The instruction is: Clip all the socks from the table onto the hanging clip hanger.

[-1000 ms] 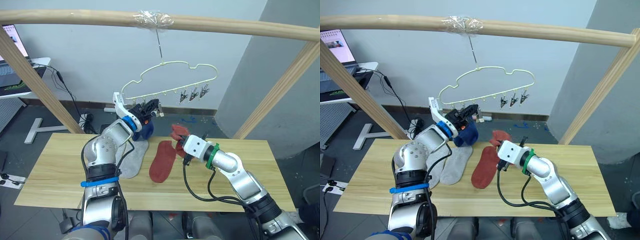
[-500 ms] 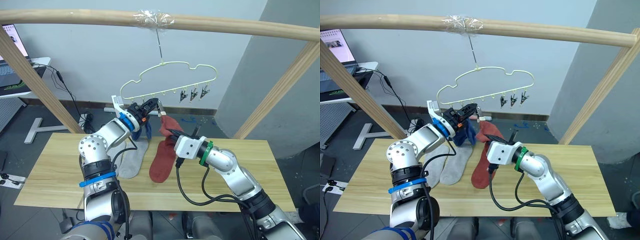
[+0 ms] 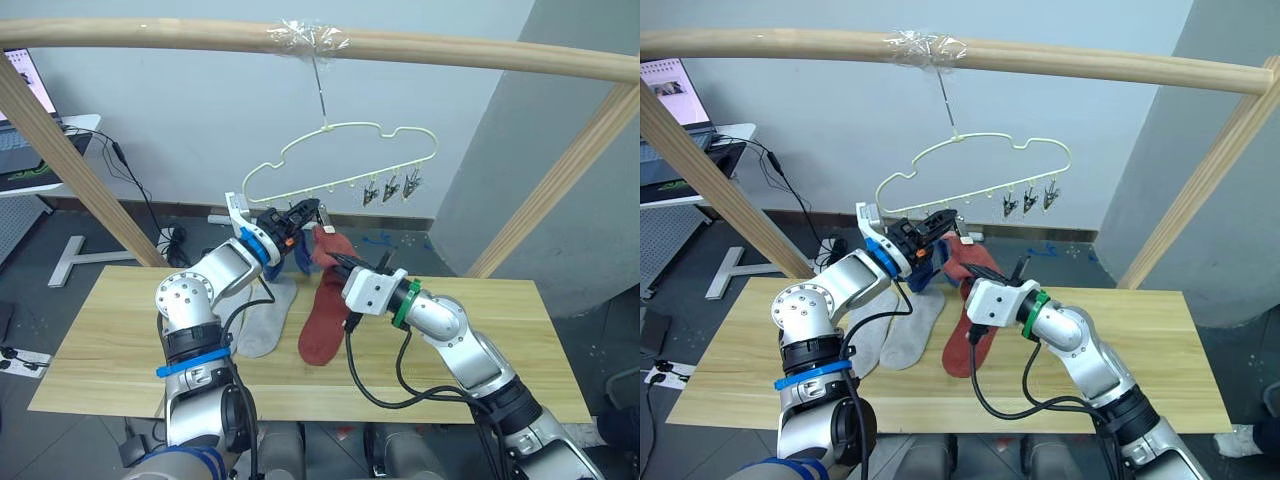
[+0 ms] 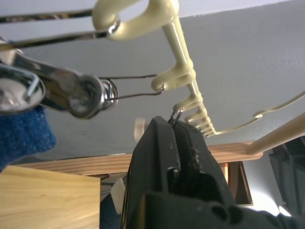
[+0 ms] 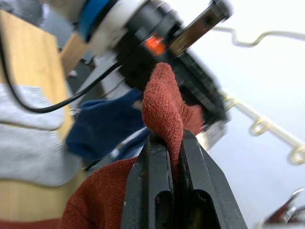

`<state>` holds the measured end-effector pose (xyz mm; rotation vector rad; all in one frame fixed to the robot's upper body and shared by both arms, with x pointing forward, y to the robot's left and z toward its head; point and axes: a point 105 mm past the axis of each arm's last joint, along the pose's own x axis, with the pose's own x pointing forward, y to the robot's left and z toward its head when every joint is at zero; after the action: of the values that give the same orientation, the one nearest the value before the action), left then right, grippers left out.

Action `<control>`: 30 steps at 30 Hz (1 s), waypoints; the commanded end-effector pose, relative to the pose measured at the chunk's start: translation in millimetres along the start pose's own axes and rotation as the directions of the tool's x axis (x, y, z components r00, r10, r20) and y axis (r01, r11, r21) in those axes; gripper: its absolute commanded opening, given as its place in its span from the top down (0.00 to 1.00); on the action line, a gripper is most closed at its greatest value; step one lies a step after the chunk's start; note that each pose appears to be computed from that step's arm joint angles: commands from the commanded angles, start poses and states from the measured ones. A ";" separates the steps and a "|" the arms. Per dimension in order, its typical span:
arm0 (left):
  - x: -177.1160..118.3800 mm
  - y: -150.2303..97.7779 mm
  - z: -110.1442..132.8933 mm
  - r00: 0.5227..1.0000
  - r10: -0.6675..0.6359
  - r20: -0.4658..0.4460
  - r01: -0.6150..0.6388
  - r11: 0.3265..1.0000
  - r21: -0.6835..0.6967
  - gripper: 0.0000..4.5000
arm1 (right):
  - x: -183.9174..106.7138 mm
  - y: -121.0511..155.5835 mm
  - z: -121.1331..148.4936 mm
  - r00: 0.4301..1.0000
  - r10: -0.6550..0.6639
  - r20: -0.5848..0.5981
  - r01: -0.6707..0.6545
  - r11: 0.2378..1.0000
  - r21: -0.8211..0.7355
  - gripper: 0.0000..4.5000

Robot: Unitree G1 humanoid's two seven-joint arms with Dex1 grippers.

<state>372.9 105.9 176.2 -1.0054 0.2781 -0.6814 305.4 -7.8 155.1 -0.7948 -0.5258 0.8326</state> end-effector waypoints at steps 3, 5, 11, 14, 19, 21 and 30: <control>2.9 -6.8 -1.8 0.999 -0.034 -0.014 0.034 0.999 0.007 1.00 | 7.1 -2.6 6.9 0.999 -0.011 0.034 0.011 1.000 0.002 0.99; 2.9 -7.6 -1.0 0.999 -0.039 -0.013 0.039 0.999 0.015 1.00 | 8.3 -1.3 6.4 0.999 -0.008 0.033 0.008 1.000 0.011 0.99; -2.6 -8.6 2.3 0.998 -0.060 -0.010 0.060 0.997 0.052 0.83 | 7.0 -0.9 3.2 1.000 -0.006 0.019 0.006 0.999 0.039 1.00; -7.7 -4.3 4.0 0.998 -0.057 -0.013 0.058 0.997 0.058 0.64 | 6.5 -1.2 -0.5 1.000 -0.010 0.004 0.009 0.998 0.059 1.00; -23.7 0.3 14.2 0.999 -0.045 -0.029 0.048 0.993 0.104 0.31 | 5.6 -2.9 -6.5 1.000 -0.021 -0.018 0.022 0.996 0.088 1.00; -33.7 2.7 18.3 0.998 -0.032 -0.050 0.039 0.991 0.127 0.18 | 6.1 -3.7 -7.8 1.000 -0.023 -0.021 0.025 0.995 0.096 1.00; -75.8 -8.4 4.4 0.969 0.000 -0.249 0.085 0.941 0.329 0.12 | 6.9 -0.6 -11.5 1.000 -0.005 -0.026 0.009 0.985 0.170 0.94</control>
<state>329.0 166.6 163.4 -0.7074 0.3707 -0.7577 318.6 -6.1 140.8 -0.6917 -0.4133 0.8435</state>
